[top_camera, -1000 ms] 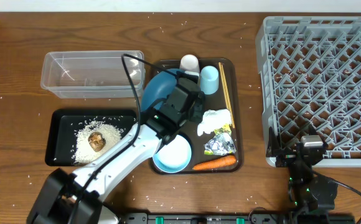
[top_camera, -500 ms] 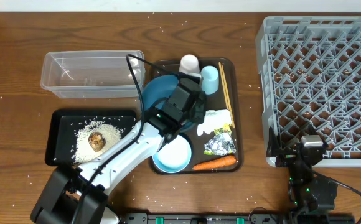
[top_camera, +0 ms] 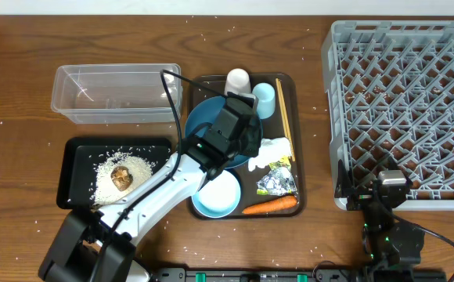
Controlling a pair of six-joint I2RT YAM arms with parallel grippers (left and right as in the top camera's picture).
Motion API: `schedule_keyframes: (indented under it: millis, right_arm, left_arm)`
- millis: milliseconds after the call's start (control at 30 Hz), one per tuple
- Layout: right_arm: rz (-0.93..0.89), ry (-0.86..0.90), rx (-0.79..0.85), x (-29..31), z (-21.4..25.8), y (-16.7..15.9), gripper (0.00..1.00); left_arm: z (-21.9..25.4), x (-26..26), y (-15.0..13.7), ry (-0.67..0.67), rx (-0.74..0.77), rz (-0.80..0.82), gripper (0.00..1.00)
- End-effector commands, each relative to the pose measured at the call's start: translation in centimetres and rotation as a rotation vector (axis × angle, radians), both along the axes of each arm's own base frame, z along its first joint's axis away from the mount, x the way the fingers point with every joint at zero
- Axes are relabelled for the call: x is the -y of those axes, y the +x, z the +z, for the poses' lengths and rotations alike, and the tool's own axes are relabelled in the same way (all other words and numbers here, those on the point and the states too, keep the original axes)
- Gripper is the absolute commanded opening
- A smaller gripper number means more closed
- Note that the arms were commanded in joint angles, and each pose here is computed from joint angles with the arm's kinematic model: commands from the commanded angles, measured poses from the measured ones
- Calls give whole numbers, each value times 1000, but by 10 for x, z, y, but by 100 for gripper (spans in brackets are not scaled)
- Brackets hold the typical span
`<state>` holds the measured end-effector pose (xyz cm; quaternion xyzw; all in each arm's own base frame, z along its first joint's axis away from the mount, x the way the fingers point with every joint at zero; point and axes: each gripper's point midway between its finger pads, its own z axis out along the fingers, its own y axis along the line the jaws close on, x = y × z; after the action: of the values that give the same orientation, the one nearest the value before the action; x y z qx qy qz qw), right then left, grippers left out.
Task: Sort waste into correct bins and load items into the dishwasher rack
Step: 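Carry the teal plate back and lower it onto the brown tray, then release the plate and reach the left gripper to the orange carrot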
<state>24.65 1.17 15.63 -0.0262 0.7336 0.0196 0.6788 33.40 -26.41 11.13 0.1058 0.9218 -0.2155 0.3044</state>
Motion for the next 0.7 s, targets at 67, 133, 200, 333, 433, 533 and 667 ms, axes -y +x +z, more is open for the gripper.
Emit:
schedule_keyframes:
  millis: [67, 133, 200, 333, 433, 533, 667]
  right_arm:
    - [-7, -1, -2, 2, -1, 0, 99]
    - [-7, -1, -2, 2, -1, 0, 99]
    - [-7, -1, -2, 2, -1, 0, 99]
    - [-7, -1, -2, 2, -1, 0, 99]
    - [-7, -1, -2, 2, -1, 0, 99]
    - [-7, -1, -2, 2, -1, 0, 99]
    - [-7, -1, -2, 2, -1, 0, 99]
  left_arm:
    - [51, 9, -14, -112, 29, -51, 31]
    - [65, 1, -24, -118, 30, -46, 31]
    - [76, -8, -36, -119, 22, -41, 31]
    - [76, -27, -64, -99, -76, -4, 31]
    - [61, -31, -93, -61, -194, -44, 30]
    - [45, -34, -118, -10, -301, -79, 28]
    - [33, -34, -139, 43, -388, -113, 28]
